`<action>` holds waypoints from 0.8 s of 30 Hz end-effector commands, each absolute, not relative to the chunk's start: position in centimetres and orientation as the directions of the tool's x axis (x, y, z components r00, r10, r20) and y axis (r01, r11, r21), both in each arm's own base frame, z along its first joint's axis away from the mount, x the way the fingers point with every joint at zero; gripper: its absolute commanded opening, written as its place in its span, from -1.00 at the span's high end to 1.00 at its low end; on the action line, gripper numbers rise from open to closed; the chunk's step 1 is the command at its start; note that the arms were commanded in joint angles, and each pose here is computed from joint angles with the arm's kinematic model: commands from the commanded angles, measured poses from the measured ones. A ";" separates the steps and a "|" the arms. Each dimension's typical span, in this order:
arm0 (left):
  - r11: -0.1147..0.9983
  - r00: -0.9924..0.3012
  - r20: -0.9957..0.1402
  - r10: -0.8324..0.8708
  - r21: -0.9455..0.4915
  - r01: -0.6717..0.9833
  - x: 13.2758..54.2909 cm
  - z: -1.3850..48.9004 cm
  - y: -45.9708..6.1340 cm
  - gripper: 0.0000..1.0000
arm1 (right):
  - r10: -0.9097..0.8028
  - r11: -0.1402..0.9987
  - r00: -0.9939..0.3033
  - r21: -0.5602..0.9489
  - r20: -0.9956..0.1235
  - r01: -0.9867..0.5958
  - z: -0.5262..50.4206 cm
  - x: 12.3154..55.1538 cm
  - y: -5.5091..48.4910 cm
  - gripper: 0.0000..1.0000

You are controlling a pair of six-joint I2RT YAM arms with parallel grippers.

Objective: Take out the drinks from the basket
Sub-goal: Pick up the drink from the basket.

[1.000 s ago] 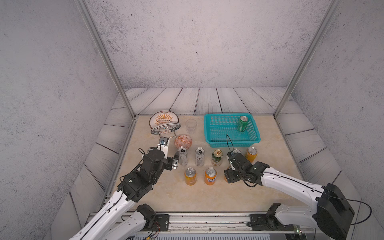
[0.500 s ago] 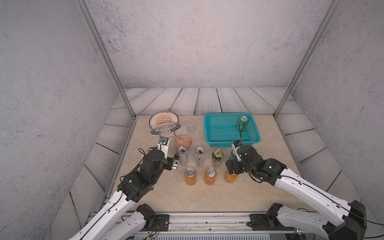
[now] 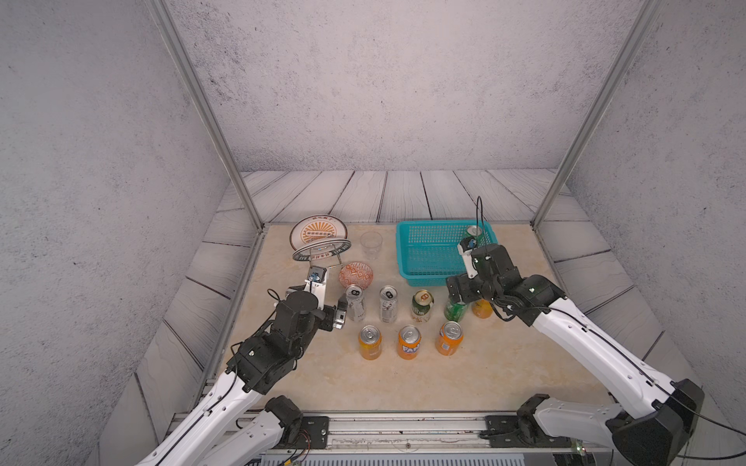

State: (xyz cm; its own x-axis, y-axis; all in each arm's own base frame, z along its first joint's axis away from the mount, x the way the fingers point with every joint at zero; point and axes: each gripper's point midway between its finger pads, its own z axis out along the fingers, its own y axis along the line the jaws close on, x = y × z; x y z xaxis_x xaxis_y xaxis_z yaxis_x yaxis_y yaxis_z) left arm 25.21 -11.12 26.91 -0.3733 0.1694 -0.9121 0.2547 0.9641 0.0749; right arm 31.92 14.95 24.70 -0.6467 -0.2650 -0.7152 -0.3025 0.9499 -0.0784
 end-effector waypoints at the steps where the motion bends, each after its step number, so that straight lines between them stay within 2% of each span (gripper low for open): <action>1: 0.968 -0.367 -0.916 0.162 0.077 0.237 25.2 27.1 -10.6 -0.97 | -0.275 0.948 -0.643 -0.089 -0.715 -0.306 25.3 34.2 14.2 -0.99; 11: 0.967 -0.374 -0.912 0.167 0.079 0.241 25.3 26.8 -10.8 -0.97 | -0.189 0.975 -0.686 -0.050 -0.703 -0.217 24.5 41.0 10.9 -0.99; 24: 0.967 -0.376 -0.911 0.168 0.079 0.242 25.3 26.7 -10.8 -0.97 | -0.103 0.990 -0.788 0.013 -0.607 -0.139 19.3 50.1 8.3 -0.99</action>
State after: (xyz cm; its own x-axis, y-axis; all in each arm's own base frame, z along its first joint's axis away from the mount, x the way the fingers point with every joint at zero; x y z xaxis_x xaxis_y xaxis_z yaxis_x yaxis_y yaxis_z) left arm 25.22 -11.12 26.87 -0.3741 0.1701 -0.9116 0.2547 0.9641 0.0753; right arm 49.04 8.10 20.48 -0.7614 -0.1124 -0.6385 -0.1322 0.9911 -0.0168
